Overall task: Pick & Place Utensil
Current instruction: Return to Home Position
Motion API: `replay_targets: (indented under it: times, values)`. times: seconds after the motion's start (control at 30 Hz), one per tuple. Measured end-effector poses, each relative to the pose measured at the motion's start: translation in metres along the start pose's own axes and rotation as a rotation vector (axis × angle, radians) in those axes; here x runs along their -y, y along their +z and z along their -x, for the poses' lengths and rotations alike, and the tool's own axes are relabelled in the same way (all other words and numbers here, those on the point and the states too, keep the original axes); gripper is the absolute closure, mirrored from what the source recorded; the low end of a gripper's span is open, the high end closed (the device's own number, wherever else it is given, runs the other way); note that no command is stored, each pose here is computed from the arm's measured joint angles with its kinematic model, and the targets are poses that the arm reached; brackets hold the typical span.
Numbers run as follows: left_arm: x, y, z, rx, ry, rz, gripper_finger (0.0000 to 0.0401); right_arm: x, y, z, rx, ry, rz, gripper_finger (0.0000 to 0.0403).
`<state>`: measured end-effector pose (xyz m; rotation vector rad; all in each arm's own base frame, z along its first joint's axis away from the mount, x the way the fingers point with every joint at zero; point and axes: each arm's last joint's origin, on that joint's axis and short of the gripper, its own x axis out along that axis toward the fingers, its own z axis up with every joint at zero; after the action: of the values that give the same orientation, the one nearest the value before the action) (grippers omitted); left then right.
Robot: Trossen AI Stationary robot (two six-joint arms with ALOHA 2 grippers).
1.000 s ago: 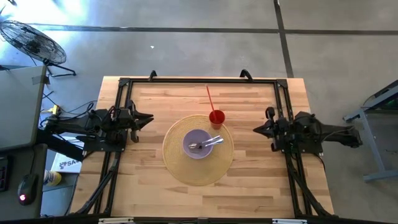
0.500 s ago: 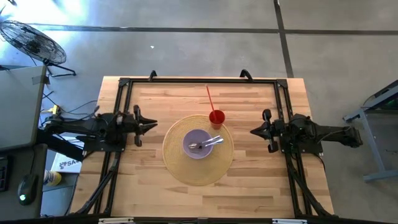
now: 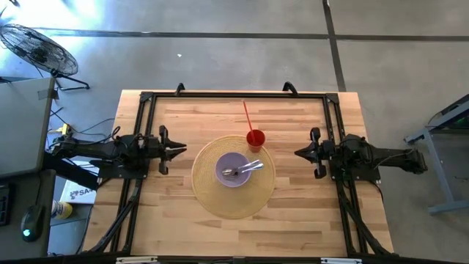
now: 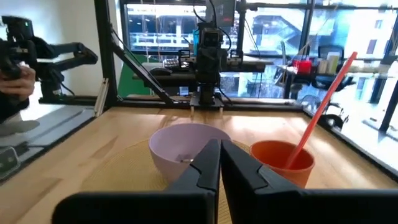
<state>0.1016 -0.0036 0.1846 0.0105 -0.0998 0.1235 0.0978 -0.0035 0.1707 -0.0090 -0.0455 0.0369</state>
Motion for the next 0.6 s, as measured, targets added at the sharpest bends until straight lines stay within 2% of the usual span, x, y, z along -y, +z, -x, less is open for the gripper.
replay_targets:
  times: [0.13,0.27,0.5,0.6]
  values:
    - [0.001,-0.004,0.000,-0.040,-0.020,0.039,0.0346,0.000,0.001,0.000,0.014,0.000,0.070,0.0394]
    - [0.002,-0.007,0.000,-0.074,-0.075,0.079,0.0346,0.000,0.001,0.000,0.013,0.000,0.058,0.0397]
    - [0.001,-0.008,0.000,-0.034,-0.034,0.074,0.0346,0.000,0.001,0.000,0.013,0.001,0.022,0.0394]
    - [0.001,-0.011,0.000,-0.059,-0.020,0.066,0.0346,0.000,0.001,0.000,0.013,0.000,0.022,0.0393]
